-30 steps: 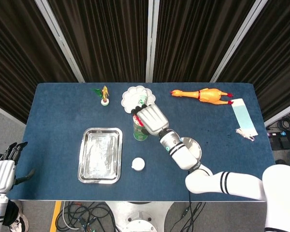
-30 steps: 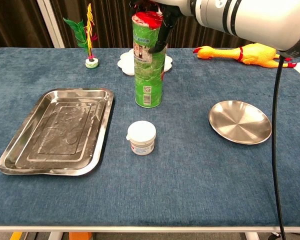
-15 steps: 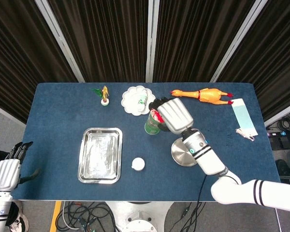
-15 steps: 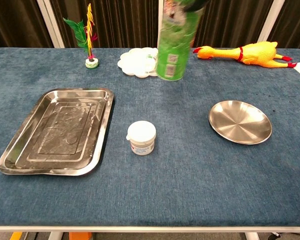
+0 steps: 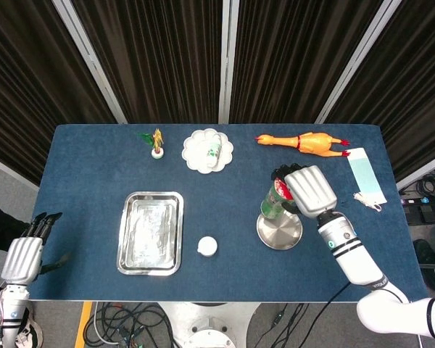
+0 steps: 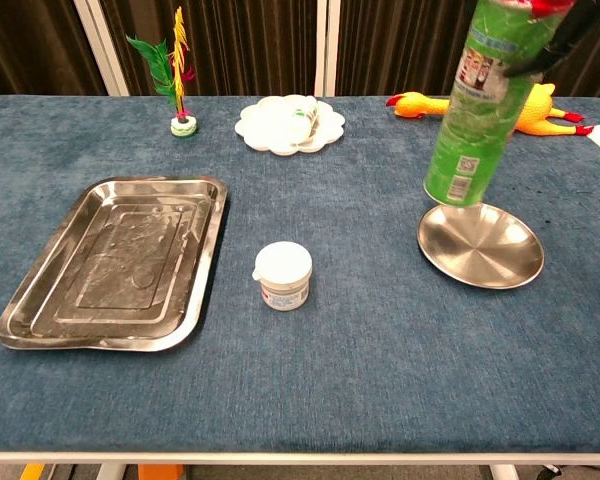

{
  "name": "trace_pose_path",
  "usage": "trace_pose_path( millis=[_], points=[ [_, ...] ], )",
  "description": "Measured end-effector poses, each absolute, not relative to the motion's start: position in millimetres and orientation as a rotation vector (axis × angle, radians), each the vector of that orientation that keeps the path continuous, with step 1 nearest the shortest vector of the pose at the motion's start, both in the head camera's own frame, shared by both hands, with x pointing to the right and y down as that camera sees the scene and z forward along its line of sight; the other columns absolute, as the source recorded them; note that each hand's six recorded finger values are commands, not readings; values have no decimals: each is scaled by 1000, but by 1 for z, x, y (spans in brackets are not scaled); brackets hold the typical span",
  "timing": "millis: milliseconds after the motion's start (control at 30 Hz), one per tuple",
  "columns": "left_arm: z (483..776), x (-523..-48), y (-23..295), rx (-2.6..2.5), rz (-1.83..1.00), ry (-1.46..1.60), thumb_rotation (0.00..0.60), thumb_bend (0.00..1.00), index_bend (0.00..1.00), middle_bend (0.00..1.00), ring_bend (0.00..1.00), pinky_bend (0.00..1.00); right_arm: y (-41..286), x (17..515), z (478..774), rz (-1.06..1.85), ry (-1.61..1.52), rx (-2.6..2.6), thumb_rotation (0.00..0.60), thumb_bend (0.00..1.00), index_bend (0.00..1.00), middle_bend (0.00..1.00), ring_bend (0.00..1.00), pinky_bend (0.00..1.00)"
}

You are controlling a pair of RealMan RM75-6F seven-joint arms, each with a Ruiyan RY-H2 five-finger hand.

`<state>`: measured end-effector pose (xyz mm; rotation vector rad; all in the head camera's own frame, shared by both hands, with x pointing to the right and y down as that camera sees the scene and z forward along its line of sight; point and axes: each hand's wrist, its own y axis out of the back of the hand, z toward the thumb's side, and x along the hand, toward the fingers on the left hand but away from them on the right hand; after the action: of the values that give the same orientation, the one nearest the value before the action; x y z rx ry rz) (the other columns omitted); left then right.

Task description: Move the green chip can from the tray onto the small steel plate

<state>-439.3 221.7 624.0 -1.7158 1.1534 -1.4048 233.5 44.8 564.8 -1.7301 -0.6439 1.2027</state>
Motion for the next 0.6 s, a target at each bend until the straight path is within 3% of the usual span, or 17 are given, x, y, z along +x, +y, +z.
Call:
trace_pose_path(
  millis=[433, 600],
  points=[
    [629, -439, 223, -1728, -1414, 1144, 600, 174, 120, 139, 68, 299, 73, 243, 577, 1223, -598, -1758, 600, 184, 420, 402, 399, 580],
    [629, -437, 223, -1728, -1405, 1140, 600, 174, 120, 139, 68, 299, 80, 244, 583, 1226, -581, -1771, 600, 124, 331, 372, 332, 489]
  ],
)
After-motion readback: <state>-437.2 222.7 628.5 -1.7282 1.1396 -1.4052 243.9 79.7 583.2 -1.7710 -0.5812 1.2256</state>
